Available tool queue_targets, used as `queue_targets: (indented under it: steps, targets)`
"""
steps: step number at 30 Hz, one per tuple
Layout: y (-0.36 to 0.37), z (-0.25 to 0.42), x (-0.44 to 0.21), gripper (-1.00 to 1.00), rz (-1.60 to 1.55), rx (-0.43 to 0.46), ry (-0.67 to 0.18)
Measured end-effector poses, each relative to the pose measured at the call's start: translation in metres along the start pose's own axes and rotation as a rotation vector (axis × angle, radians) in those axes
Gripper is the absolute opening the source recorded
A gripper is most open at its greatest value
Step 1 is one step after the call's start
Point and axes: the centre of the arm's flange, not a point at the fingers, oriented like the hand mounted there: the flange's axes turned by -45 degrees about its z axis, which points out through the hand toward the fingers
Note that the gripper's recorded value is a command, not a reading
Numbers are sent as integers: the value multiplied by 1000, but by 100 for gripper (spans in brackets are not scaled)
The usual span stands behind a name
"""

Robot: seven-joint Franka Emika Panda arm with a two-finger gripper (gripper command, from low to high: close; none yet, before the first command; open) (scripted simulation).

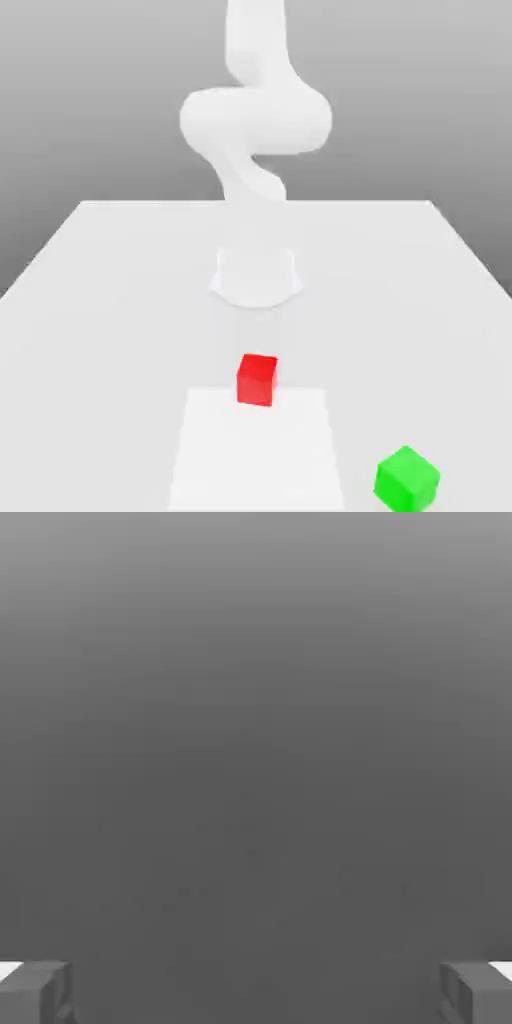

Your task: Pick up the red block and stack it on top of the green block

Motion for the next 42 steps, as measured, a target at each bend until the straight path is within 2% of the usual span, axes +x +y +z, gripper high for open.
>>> queue_targets:
  steps: [9,18,32,33,42]
  targets:
    - [-7,192,-122,0,53,-31,-331]
    - [9,301,-331,0,163,-72,-696]
    - [10,348,-386,0,171,-73,-720]
    - [10,349,-388,-100,171,-72,-721]
    - [10,345,-381,-100,171,-76,-718]
